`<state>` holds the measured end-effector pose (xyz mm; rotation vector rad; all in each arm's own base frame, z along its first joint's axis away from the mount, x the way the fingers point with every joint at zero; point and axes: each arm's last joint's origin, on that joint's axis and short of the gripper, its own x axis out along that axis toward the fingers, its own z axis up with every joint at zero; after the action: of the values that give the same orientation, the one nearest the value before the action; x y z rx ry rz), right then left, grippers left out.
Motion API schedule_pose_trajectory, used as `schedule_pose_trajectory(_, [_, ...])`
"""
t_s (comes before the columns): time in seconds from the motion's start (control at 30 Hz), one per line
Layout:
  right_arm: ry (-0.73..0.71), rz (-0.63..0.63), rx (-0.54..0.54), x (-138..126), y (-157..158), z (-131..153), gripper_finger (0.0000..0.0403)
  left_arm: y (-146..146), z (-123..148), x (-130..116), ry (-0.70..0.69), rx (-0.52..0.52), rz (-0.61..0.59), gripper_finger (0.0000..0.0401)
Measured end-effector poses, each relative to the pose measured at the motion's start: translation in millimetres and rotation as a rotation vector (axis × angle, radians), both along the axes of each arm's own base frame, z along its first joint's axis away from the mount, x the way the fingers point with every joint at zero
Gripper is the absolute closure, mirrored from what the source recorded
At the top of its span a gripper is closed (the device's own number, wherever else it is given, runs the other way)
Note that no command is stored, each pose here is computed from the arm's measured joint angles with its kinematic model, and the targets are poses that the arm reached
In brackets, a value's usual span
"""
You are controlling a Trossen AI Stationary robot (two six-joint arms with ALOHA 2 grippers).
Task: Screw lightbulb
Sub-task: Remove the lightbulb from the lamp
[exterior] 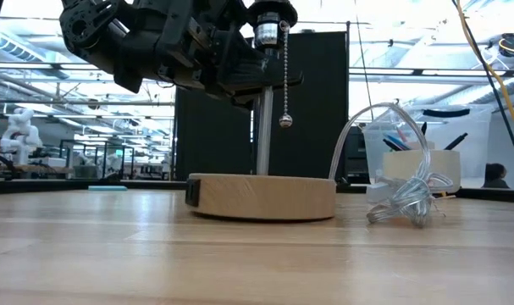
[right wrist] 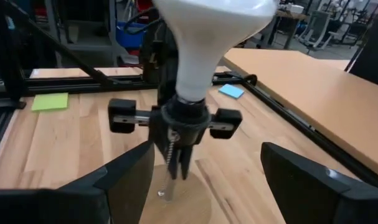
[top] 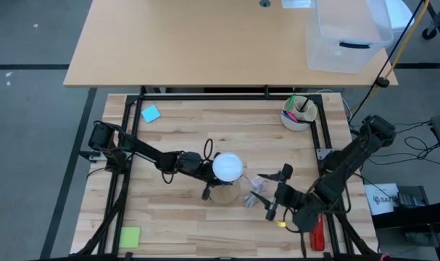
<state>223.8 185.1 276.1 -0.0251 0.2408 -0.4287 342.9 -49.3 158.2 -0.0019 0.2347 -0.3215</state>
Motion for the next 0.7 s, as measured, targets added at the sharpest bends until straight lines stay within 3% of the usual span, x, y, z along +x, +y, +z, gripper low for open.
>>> schedule_pose_trajectory(0.2, [-0.007,-0.116,-0.052,17.0,2.7,-25.2,0.0115,2.9,0.6,1.0,-0.01,0.02,0.104,0.0373])
schedule_pose_trajectory(0.37, [-0.096,-0.276,-0.102,36.2,3.8,-40.2,0.0115,5.7,0.6,1.5,-0.013,0.036,0.199,0.0373])
schedule_pose_trajectory(0.53, [-0.25,-0.451,-0.036,56.0,1.6,-51.8,0.0115,8.4,0.8,1.7,-0.017,0.054,0.29,0.0373])
schedule_pose_trajectory(0.7, [-0.325,-0.513,0.036,71.4,-1.6,-70.1,0.0115,10.1,0.9,1.8,-0.019,0.064,0.337,0.0373])
